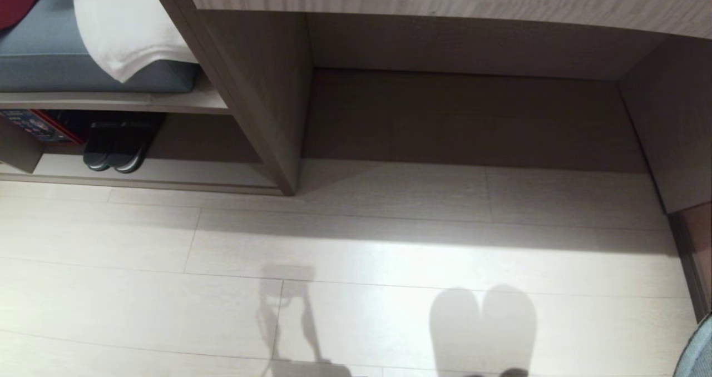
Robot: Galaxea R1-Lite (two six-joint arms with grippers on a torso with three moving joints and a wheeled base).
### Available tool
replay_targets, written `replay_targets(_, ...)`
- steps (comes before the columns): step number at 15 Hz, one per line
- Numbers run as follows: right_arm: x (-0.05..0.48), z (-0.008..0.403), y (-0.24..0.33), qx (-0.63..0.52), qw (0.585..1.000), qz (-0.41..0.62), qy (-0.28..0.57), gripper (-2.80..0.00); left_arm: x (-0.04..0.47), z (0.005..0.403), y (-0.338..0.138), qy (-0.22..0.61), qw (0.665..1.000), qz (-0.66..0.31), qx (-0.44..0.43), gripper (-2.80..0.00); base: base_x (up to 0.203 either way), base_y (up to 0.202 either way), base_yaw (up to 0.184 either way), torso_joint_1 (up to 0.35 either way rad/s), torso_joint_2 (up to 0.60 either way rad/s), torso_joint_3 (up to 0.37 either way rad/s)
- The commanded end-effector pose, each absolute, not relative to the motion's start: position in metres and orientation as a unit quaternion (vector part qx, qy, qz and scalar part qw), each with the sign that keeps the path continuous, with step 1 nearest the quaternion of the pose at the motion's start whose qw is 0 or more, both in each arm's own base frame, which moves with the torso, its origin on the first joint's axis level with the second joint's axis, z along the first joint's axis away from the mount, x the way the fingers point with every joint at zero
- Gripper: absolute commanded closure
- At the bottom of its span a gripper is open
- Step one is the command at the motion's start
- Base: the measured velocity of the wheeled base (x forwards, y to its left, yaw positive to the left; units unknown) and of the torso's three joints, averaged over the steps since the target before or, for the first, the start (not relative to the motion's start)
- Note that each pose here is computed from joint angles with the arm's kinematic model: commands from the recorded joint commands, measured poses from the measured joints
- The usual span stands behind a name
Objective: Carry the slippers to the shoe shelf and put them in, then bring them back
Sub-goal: Place the slippers into the shoe cabinet
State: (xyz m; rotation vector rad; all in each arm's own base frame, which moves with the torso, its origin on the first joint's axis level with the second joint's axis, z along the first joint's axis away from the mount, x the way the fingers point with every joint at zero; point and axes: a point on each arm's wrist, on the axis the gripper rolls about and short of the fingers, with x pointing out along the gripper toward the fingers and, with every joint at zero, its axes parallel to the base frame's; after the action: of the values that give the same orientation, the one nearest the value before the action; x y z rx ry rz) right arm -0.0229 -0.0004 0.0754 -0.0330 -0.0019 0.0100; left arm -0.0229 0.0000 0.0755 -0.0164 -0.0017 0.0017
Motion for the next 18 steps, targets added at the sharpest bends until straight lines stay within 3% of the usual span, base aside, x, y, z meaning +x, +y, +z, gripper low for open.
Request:
replay_targets(1, -0.0229, 0.0755, -0.0004, -0.017, 1.000, 0.005, 0.000, 0.00, -0.0227, 0.0752, 0.0000, 0.000, 1.000, 0.002, -0.008, 0.00, 0.000, 0.000, 0.000, 0.003, 0.00, 0.207)
replay_targets(18, -0.0229, 0.0754, -0.0004, -0.017, 1.000, 0.005, -0.001, 0.00, -0.0227, 0.0752, 0.0000, 0.000, 1.000, 0.002, -0.008, 0.00, 0.000, 0.000, 0.000, 0.002, 0.00, 0.203)
